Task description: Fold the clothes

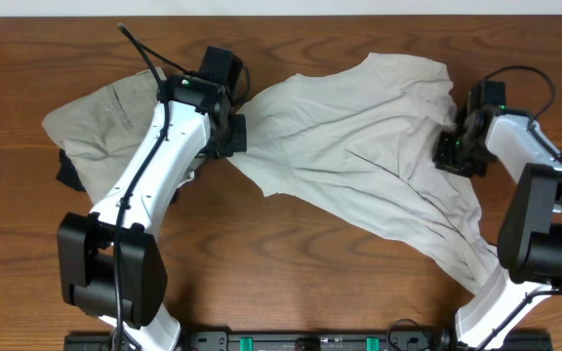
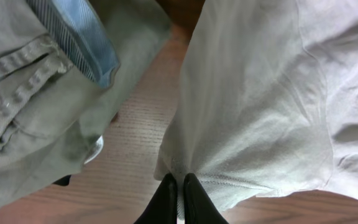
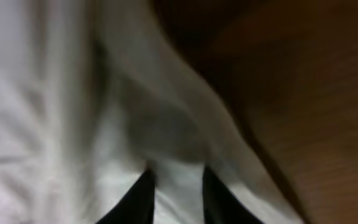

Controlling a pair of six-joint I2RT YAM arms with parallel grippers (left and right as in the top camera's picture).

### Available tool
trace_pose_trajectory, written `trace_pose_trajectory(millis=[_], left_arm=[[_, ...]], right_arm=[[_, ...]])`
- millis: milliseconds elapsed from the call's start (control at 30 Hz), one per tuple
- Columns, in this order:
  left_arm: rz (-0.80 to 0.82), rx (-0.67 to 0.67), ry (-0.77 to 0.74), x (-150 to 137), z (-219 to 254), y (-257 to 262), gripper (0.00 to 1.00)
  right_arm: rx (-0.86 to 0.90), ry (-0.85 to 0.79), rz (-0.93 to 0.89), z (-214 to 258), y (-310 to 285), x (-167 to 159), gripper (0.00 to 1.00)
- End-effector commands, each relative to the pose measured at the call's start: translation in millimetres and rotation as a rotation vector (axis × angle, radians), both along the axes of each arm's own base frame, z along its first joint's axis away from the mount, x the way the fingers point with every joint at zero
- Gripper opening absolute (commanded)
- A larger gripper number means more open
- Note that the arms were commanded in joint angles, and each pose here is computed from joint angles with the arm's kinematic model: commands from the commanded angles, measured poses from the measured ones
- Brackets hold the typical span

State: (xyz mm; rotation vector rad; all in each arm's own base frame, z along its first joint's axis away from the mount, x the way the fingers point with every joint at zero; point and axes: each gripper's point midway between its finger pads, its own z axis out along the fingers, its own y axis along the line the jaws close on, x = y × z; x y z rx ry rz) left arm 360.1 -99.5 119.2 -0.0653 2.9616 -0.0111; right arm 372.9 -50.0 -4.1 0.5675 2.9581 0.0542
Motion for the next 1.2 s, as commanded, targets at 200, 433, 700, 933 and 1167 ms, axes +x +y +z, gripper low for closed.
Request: trace_pose_trajectory(millis=[200,433,700,933,1167], left_arm=[[-0.002,0.034,0.027,-5.3,-1.6,6.8,0.06],[-0.003,0.043,0.043,-9.3,-2.1,8.7,0.06],[-0.002,0.042,0.041,-8.9,-2.1,8.5,0.06],[-0.002,0.041,0.041,-8.8,-2.1,8.4,0.06],[-0.002,0.039,0.030,-6.3,-1.7,7.8,0.06]], right_arm=[[-0.326,-0.084,-0.242,4.2,-92.1,11.0,0.17],[-0.333,-0.199,-0.318,80.0,-153.6,47.5,0.13],[0.103,-0.160,-0.128,132.1,-95.6,39.5,0.68],[0.115,0.095,-0.160,73.5,-79.7,-21.0,0.84],[0.208,0.171,-0.206,11.8,-49.3,-55.0,0.66]])
